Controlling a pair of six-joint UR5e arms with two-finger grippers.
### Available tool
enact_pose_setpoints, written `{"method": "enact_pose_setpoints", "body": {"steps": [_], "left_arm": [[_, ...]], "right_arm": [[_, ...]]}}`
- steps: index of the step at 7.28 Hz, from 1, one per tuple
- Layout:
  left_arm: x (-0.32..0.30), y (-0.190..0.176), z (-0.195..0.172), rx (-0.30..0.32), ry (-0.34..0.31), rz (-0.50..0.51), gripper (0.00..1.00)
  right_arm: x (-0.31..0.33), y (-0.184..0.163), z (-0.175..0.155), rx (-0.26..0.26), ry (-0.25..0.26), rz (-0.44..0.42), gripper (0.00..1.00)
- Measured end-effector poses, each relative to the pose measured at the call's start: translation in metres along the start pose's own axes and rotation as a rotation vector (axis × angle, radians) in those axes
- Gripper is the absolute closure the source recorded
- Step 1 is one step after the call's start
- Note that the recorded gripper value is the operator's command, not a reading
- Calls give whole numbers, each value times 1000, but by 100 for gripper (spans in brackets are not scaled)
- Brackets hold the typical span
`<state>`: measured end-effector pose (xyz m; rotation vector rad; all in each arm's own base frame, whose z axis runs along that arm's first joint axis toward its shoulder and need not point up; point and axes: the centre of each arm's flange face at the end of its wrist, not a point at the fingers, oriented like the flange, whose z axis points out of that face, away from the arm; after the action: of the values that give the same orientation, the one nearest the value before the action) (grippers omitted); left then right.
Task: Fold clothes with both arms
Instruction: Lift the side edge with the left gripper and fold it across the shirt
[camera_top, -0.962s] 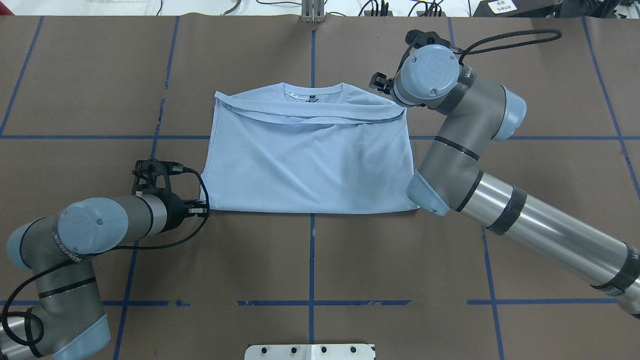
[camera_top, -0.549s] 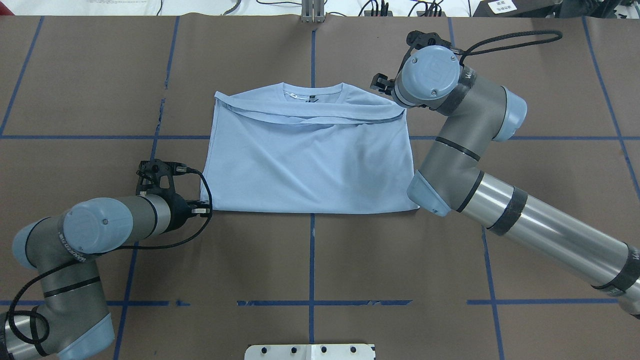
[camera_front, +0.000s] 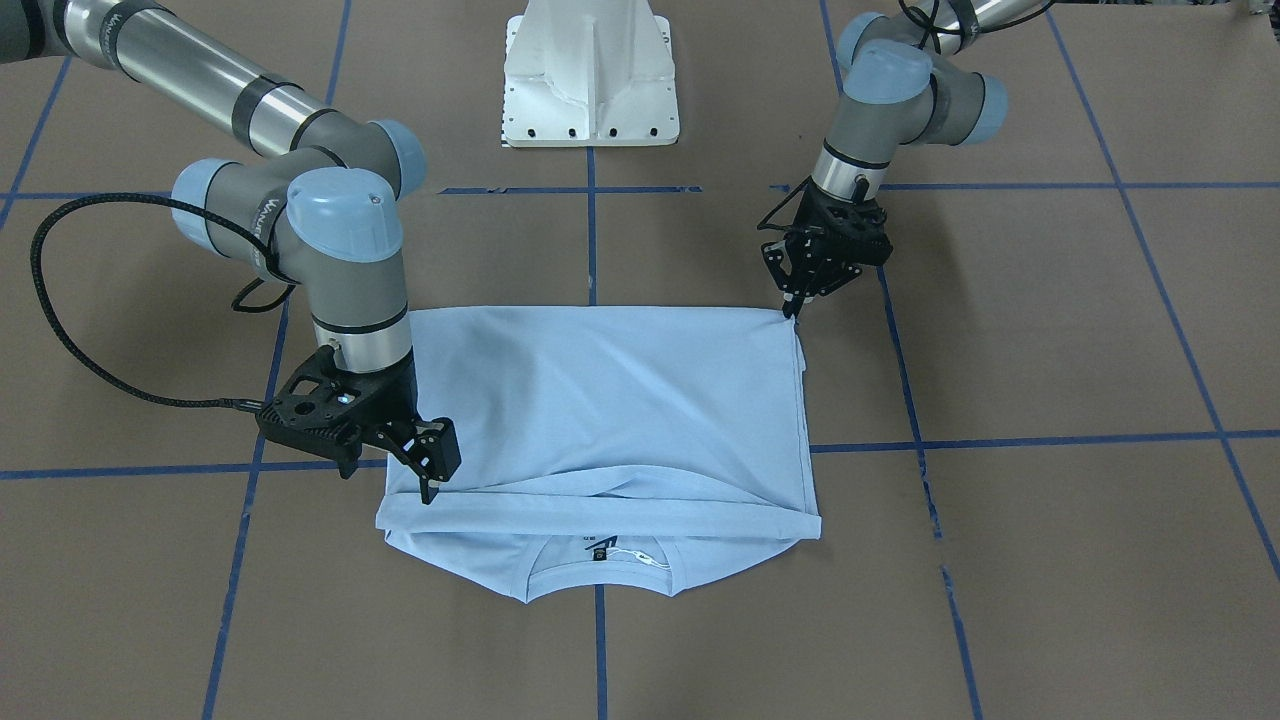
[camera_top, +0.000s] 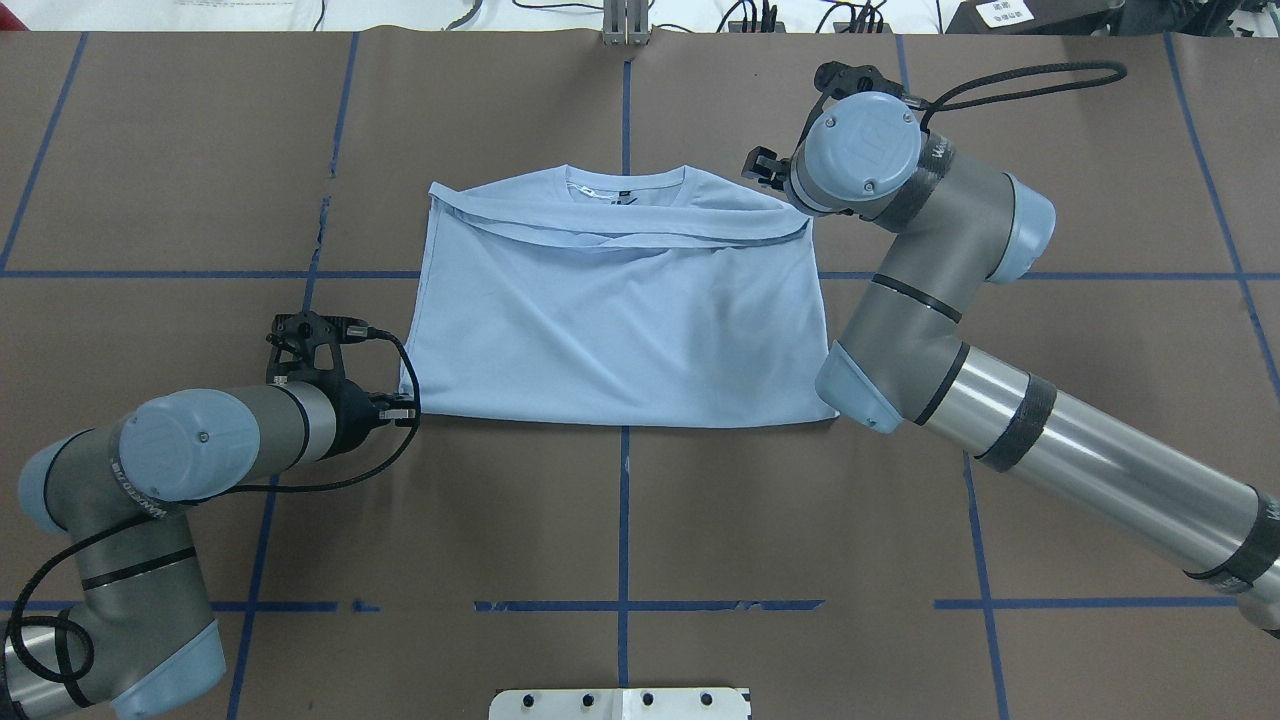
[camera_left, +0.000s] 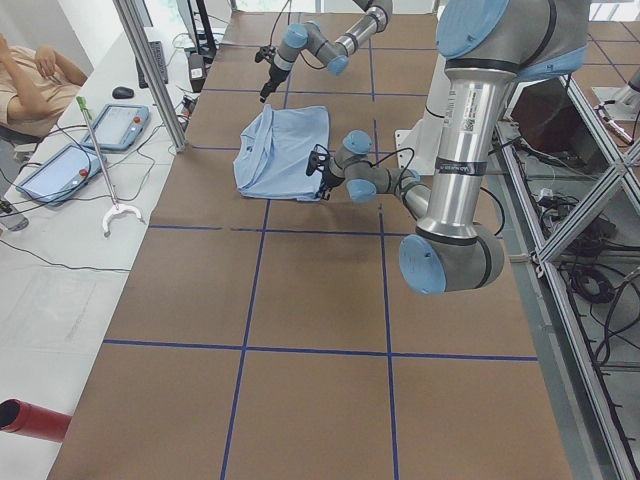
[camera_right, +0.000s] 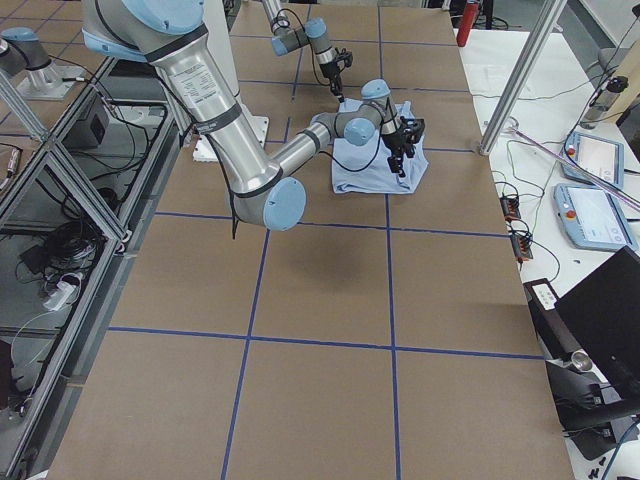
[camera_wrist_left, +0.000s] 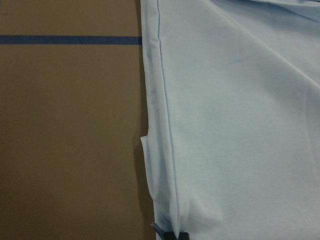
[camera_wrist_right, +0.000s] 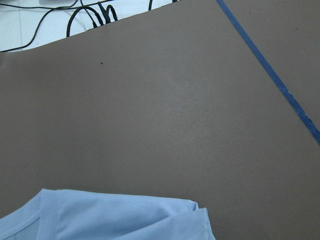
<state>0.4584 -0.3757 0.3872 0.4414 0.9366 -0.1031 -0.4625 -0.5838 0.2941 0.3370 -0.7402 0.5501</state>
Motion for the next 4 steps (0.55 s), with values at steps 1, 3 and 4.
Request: {"method": "enact_pose_setpoints", "body": {"steps": [1,3,4], "left_arm": [[-16,-19,2,26,-28,27,100],[-59,-80,17,93,-119,108,100],[-70,-123,30,129,-163,130,100]], "right_arm": [[0,0,0,0,-1,0,0],[-1,1,-1,0,-2,0,0],[-1,1,-1,0,-2,0,0]]}}
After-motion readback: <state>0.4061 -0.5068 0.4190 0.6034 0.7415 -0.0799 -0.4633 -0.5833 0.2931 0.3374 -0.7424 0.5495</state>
